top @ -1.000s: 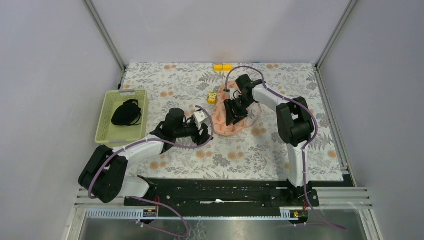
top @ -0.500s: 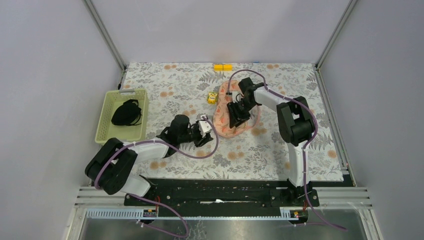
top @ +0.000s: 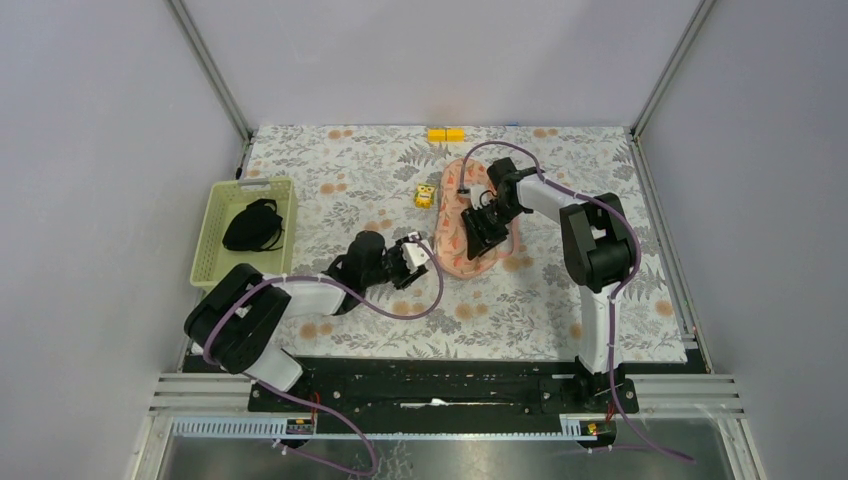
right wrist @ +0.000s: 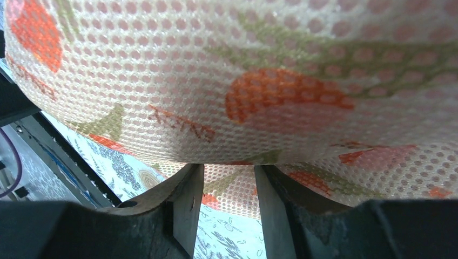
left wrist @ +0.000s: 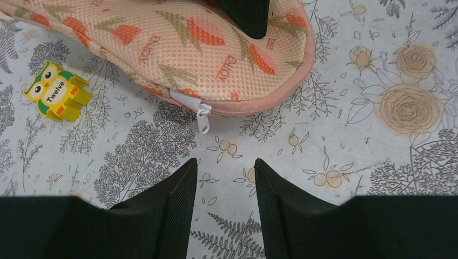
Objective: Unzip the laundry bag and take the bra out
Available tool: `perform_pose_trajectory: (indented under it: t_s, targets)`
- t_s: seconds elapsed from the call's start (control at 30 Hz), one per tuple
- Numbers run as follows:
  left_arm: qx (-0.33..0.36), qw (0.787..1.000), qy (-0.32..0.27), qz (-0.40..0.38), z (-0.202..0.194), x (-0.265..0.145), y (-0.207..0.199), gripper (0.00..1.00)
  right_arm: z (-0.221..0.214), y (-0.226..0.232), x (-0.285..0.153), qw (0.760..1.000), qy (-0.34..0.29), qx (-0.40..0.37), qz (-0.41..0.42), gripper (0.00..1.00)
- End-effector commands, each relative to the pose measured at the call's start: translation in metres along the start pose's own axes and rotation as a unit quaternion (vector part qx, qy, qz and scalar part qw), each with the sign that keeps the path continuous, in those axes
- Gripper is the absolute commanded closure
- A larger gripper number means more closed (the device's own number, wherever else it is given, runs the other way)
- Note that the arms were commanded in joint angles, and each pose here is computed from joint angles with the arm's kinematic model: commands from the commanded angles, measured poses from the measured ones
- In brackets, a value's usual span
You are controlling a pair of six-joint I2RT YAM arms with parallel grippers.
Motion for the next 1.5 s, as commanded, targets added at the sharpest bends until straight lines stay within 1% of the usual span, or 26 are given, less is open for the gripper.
perform_pose_trajectory:
  t_s: [0.0, 0.17, 0.53, 0.7, 0.8, 0.93, 1.07, 1.1, 1.3, 1.47]
  targets:
    - [0.056, 0.998, -0.026, 0.004, 0.009, 0.012, 0.012, 0.54, -0.035, -0.037, 0.006, 0.993, 0.085, 0.002, -0.084, 0.51]
    - [0.058, 0.998, -0.018, 0.006, 0.009, 0.023, 0.019, 0.54, -0.034, -0.038, 0.009, 0.993, 0.088, 0.001, -0.079, 0.51]
    - [0.049, 0.998, -0.028, -0.013, 0.015, 0.031, 0.021, 0.54, -0.033, -0.039, 0.014, 0.993, 0.089, 0.008, -0.07, 0.51]
    - [0.048, 0.998, -0.038, -0.033, 0.018, 0.035, 0.019, 0.58, -0.032, -0.039, 0.016, 0.994, 0.087, 0.012, -0.067, 0.5]
    - [0.05, 0.997, -0.038, -0.04, 0.019, 0.036, 0.018, 0.66, -0.033, -0.04, 0.019, 0.994, 0.086, 0.019, -0.067, 0.51]
    - [0.042, 0.997, -0.028, -0.058, 0.015, 0.033, 0.012, 0.82, -0.034, -0.041, 0.025, 0.993, 0.088, 0.04, -0.065, 0.51]
    - [0.041, 0.997, -0.024, -0.062, 0.013, 0.027, 0.005, 0.97, -0.036, -0.043, 0.03, 0.992, 0.088, 0.063, -0.067, 0.52]
    - [0.041, 0.997, -0.023, -0.061, 0.013, 0.026, 0.004, 1.0, -0.035, -0.043, 0.032, 0.992, 0.086, 0.069, -0.067, 0.53]
    - [0.044, 0.997, -0.021, -0.067, 0.016, 0.024, -0.006, 1.0, -0.036, -0.047, 0.039, 0.989, 0.082, 0.1, -0.075, 0.56]
    - [0.053, 0.994, -0.02, -0.093, 0.017, 0.022, -0.025, 1.0, -0.038, -0.051, 0.045, 0.985, 0.083, 0.118, -0.09, 0.57]
Point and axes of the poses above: each gripper's point midway between its finger pads, its own x axis out along the fingers, its own y axis along the line the jaws close on, z = x × y, the point moved 7 cm from there along -x, back along the fingers, and after that the axes turned 10 degrees about x, right-handed, at the moved point
